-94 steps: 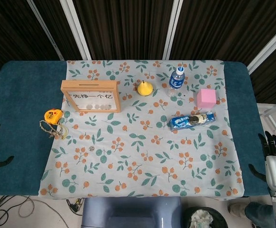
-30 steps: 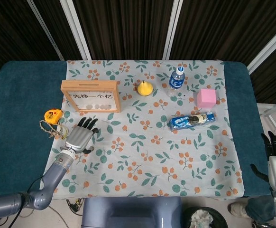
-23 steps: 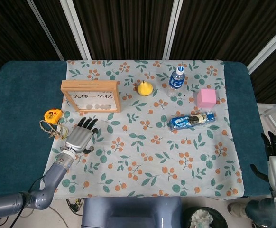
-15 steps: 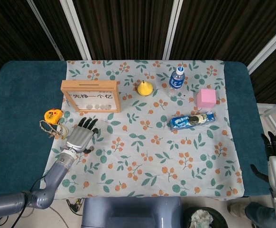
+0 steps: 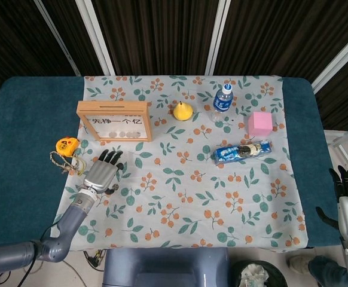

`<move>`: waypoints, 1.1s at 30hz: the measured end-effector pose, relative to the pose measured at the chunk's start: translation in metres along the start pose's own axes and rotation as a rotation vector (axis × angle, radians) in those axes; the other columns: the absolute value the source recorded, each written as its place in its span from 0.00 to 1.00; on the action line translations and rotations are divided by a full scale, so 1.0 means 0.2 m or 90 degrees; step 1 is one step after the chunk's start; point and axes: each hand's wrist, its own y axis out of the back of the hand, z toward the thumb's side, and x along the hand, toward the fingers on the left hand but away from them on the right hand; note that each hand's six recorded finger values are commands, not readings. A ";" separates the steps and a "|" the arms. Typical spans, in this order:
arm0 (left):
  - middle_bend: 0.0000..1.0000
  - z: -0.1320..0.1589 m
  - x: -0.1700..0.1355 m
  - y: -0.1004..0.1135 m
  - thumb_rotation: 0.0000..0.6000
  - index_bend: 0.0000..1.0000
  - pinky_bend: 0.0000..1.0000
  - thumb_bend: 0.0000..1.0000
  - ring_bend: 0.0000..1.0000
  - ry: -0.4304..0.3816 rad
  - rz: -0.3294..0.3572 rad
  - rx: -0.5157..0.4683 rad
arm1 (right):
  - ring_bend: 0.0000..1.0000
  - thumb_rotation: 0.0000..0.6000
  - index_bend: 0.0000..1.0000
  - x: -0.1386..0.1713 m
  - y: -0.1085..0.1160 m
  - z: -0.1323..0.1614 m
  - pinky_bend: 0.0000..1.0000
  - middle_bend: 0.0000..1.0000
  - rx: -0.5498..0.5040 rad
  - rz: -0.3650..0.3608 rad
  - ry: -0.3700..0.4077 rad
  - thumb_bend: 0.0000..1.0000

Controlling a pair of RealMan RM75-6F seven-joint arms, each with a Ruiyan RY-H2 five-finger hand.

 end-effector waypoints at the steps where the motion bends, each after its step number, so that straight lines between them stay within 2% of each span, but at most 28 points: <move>1: 0.00 0.00 0.00 0.00 1.00 0.34 0.00 0.08 0.00 0.000 0.000 0.000 | 0.00 1.00 0.08 0.00 0.00 0.00 0.00 0.00 0.000 0.000 0.000 0.30; 33: 0.00 0.01 0.02 0.00 1.00 0.36 0.00 0.08 0.00 0.002 -0.003 0.005 | 0.00 1.00 0.08 0.00 0.00 0.00 0.00 0.00 0.003 -0.001 -0.004 0.30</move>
